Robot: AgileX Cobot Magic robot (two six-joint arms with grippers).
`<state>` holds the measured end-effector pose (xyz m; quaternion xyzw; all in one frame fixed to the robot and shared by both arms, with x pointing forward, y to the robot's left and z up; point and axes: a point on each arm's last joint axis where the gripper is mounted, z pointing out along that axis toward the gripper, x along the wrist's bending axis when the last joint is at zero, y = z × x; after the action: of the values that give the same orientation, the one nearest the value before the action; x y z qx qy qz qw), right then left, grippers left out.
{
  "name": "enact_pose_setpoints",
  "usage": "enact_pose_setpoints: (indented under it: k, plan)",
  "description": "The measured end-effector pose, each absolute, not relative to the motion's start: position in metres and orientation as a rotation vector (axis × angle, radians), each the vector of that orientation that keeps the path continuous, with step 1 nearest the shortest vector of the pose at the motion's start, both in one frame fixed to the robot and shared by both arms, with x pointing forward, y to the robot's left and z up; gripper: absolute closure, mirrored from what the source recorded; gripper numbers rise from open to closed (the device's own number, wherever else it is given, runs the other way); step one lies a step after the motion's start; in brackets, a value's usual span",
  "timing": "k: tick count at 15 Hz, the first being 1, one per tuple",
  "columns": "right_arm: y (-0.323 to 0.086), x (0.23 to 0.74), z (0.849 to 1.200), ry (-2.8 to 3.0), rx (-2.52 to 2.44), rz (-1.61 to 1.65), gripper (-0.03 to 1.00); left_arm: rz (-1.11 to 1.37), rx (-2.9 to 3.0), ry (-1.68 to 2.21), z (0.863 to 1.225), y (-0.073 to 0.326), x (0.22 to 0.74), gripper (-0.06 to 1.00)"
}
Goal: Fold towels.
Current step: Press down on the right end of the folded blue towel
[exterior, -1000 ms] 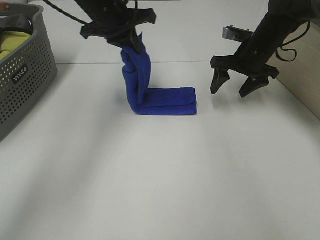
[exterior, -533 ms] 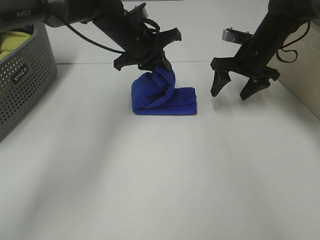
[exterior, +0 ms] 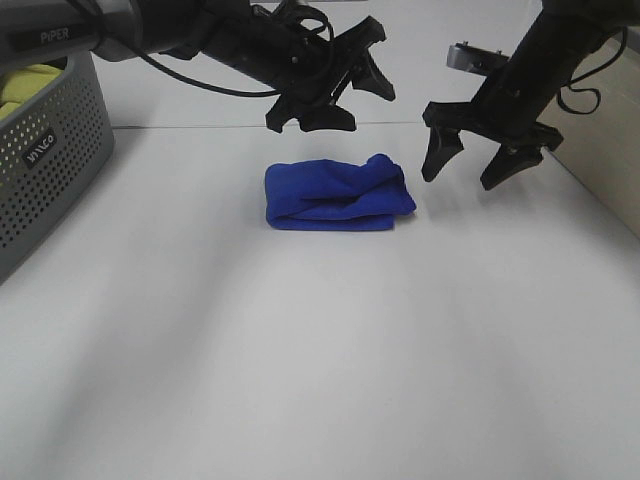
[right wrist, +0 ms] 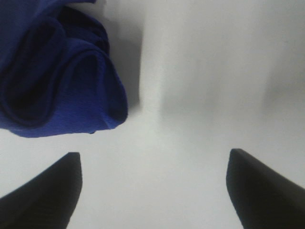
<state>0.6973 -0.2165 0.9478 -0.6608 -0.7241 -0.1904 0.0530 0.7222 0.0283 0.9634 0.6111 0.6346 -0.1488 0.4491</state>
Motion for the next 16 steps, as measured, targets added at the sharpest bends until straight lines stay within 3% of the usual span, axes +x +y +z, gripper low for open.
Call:
enact_pose_setpoints:
  k: [3, 4, 6, 7, 12, 16]
  plan:
    - [-0.205, 0.697, 0.965, -2.084, -1.955, -0.755, 0.19, -0.290, 1.522, 1.475, 0.983, 0.044, 0.735, 0.34]
    - [-0.190, 0.699, 0.977, -1.964, -1.822, -0.973, 0.19, -0.237, 1.486, 1.443, 1.005, 0.072, 0.749, 0.34]
    - [-0.184, 0.701, 0.982, -1.906, -1.749, -1.088, 0.20, -0.220, 1.469, 1.439, 1.014, 0.086, 0.755, 0.34]
    - [-0.174, 0.708, 0.983, -1.741, -1.659, -1.254, 0.20, -0.197, 1.445, 1.450, 1.022, 0.111, 0.764, 0.34]
    - [-0.129, 0.706, 0.917, -1.707, -1.548, -1.179, 0.20, -0.187, 1.437, 1.471, 1.025, 0.140, 0.771, 0.34]
    - [-0.159, 0.715, 0.885, -1.631, -1.685, -1.099, 0.20, -0.201, 1.475, 1.462, 1.023, 0.141, 0.769, 0.34]
